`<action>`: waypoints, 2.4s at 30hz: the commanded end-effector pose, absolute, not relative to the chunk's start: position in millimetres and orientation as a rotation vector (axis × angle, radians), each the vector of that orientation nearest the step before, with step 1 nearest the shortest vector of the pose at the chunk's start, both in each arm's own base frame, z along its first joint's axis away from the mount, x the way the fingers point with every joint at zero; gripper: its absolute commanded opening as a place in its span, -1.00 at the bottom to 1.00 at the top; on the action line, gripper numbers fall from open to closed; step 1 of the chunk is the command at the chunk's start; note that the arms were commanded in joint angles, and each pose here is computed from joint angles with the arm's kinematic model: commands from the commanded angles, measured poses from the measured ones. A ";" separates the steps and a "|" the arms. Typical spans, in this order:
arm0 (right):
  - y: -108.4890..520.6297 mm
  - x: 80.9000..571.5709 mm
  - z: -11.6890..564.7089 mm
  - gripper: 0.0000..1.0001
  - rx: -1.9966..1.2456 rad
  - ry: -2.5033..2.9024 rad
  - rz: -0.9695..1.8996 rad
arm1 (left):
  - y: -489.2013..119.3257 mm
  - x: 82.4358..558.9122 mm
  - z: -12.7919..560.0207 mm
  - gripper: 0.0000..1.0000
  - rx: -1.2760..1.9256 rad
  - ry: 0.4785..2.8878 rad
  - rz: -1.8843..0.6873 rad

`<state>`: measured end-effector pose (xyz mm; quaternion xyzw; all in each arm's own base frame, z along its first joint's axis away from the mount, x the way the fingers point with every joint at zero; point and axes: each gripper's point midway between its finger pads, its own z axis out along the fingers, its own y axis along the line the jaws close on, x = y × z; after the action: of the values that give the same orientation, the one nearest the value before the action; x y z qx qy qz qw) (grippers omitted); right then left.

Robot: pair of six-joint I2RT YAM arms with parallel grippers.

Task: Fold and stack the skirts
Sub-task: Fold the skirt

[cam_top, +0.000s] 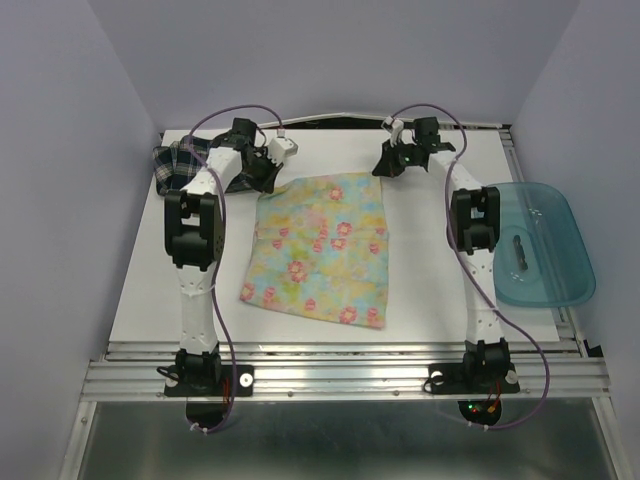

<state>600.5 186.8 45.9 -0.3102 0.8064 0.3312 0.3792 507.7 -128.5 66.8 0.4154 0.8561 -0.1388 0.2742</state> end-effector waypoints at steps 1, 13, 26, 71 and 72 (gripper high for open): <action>161.9 618.4 131.4 -0.99 -0.772 1.939 0.712 | -132.5 515.4 131.0 -1.00 1.069 2.180 -0.378; 129.9 616.0 237.8 -0.99 -0.760 1.783 0.567 | -133.5 514.2 204.7 -1.00 1.024 2.015 -0.347; 138.1 492.9 236.3 -0.99 -0.961 1.851 0.667 | -126.2 421.9 175.5 -1.00 1.245 1.991 -0.382; 94.9 348.3 150.1 -0.99 -1.256 2.012 0.454 | -173.4 261.5 137.3 -1.00 1.534 2.056 -0.431; 91.1 343.5 139.1 -0.99 -1.271 2.030 0.438 | -173.4 251.3 122.1 -1.00 1.559 2.082 -0.439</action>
<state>367.0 107.9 180.4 -0.4589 0.7768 0.1967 0.3839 284.9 -176.3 153.0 0.5473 0.7652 -0.1576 0.3002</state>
